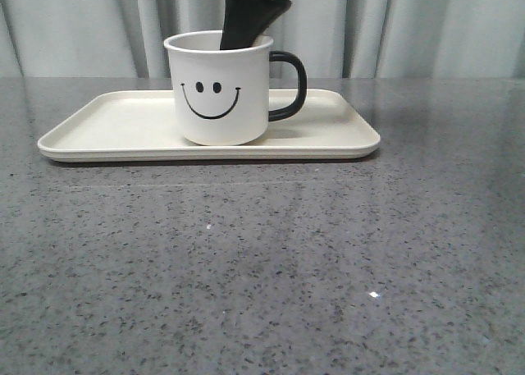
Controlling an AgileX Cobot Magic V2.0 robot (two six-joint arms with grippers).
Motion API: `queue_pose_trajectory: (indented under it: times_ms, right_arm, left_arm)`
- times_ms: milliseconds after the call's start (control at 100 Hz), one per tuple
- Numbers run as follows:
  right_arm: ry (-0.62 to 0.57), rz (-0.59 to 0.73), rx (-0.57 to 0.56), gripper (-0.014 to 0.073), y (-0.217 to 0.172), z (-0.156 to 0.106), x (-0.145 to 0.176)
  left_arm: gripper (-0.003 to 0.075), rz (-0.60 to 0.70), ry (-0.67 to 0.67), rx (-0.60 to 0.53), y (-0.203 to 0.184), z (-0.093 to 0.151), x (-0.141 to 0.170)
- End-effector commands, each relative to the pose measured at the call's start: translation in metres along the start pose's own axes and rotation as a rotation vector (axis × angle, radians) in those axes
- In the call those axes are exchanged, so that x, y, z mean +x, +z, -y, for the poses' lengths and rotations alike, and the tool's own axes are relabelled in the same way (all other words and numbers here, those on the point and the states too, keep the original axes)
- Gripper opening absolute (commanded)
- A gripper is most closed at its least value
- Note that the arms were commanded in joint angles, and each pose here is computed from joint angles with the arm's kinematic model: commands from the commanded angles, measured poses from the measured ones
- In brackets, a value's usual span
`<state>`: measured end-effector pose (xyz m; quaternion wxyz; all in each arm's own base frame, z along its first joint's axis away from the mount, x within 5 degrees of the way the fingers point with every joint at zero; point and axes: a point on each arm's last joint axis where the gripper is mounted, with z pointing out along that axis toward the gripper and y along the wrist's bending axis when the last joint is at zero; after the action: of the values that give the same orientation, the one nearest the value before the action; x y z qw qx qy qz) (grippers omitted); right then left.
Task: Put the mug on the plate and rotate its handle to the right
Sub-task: 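Lower the turned mug back onto the tray with the right gripper, then open the right gripper and lift it out of the mug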
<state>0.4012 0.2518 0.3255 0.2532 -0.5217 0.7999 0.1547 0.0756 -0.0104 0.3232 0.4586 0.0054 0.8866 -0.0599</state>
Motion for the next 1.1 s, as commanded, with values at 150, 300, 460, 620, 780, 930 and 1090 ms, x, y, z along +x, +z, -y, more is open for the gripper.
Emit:
queue_pose_trajectory:
  times_ms: [150,300,460,620,780,930,1090]
  right_arm:
    - [-0.036,0.022,-0.036,-0.0053,-0.035,-0.015,-0.007]
    - [-0.036,0.024,-0.035,-0.0010,-0.035,-0.015,-0.008]
    - [-0.036,0.028,-0.031,0.0125,-0.035,-0.014,-0.008]
    - [-0.035,0.040,-0.022,0.0283,-0.035,-0.014,-0.009]
    - [-0.032,0.068,0.002,0.0421,-0.038,-0.012,-0.012]
    - [-0.010,0.111,0.038,0.0463,-0.050,-0.010,-0.017]
    - [0.063,0.183,0.144,0.0463,-0.088,-0.006,-0.019]
  left_arm:
    - [0.0437,0.091,-0.009,0.018,-0.005,0.002,-0.012]
    - [0.0437,0.091,-0.009,0.018,-0.005,0.002,-0.012]
    - [0.0437,0.091,-0.009,0.018,-0.005,0.002,-0.012]
    - [0.0437,0.091,-0.009,0.018,-0.005,0.002,-0.012]
    - [0.0437,0.091,-0.009,0.018,-0.005,0.002,-0.012]
    - [0.0437,0.091,-0.009,0.018,-0.005,0.002,-0.012]
    - [0.0437,0.091,-0.009,0.018,-0.005,0.002,-0.012]
